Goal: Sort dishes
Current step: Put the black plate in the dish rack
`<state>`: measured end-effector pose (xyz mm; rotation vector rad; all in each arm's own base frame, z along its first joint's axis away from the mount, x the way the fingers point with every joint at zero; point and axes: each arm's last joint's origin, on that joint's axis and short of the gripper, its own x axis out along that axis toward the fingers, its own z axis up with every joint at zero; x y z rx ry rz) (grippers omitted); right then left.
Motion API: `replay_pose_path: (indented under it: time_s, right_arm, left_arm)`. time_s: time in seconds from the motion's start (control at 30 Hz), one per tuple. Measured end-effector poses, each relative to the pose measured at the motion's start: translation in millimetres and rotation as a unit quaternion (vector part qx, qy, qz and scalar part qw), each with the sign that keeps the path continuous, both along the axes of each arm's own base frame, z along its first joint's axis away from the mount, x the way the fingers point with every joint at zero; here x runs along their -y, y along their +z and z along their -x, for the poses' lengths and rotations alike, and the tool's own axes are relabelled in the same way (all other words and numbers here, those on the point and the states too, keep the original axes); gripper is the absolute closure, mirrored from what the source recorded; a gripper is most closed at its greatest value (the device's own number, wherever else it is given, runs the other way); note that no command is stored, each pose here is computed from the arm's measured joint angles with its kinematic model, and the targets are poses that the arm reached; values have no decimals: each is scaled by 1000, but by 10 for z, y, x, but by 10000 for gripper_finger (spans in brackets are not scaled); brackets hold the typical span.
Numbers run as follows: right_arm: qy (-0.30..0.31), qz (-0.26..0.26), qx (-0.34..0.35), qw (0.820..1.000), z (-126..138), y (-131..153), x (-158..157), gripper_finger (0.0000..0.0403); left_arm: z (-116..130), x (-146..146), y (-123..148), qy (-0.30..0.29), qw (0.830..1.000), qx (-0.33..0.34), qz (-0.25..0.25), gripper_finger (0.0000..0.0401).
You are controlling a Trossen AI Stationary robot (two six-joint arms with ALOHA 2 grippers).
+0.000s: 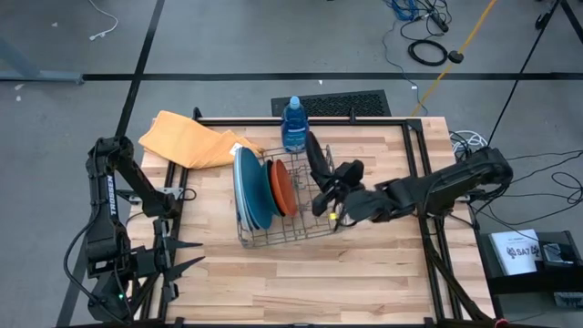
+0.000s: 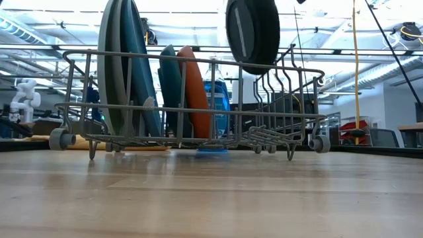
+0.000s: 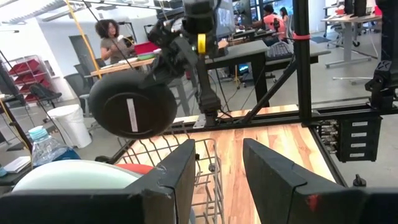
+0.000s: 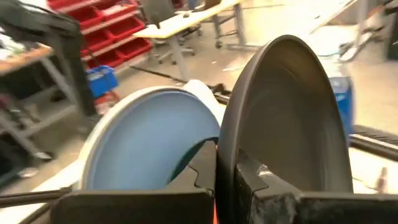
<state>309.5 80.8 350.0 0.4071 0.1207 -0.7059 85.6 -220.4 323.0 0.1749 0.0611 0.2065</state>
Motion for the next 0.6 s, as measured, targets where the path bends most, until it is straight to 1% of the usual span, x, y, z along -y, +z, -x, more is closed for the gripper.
replay_pose_path:
  time_s: [0.17, 0.27, 0.33, 0.43, 0.5, 0.6]
  right_arm:
    - [33, -23, 29, 999, 18, 93, -7, 396]
    - [56, -42, 75, 995, -17, 43, -15, 396]
    - [67, -50, 97, 992, -11, -97, 11, 396]
    - [52, -73, 142, 986, 66, -366, 88, 396]
    - [36, -91, 179, 979, 135, -544, 121, 396]
    - [28, -114, 230, 966, 189, -779, 127, 396]
  left_arm:
    - [-1, 0, 0, 0, 1000, 0, 0, 265]
    - [-1, 1, 1, 0, 1000, 0, 1, 265]
    - [-2, 2, 4, 0, 1000, 1, 4, 265]
    - [-3, 8, 9, 0, 1000, 2, 9, 265]
    - [-6, 16, 17, 0, 1000, 4, 16, 265]
    - [-5, 16, 17, 0, 1000, 4, 15, 265]
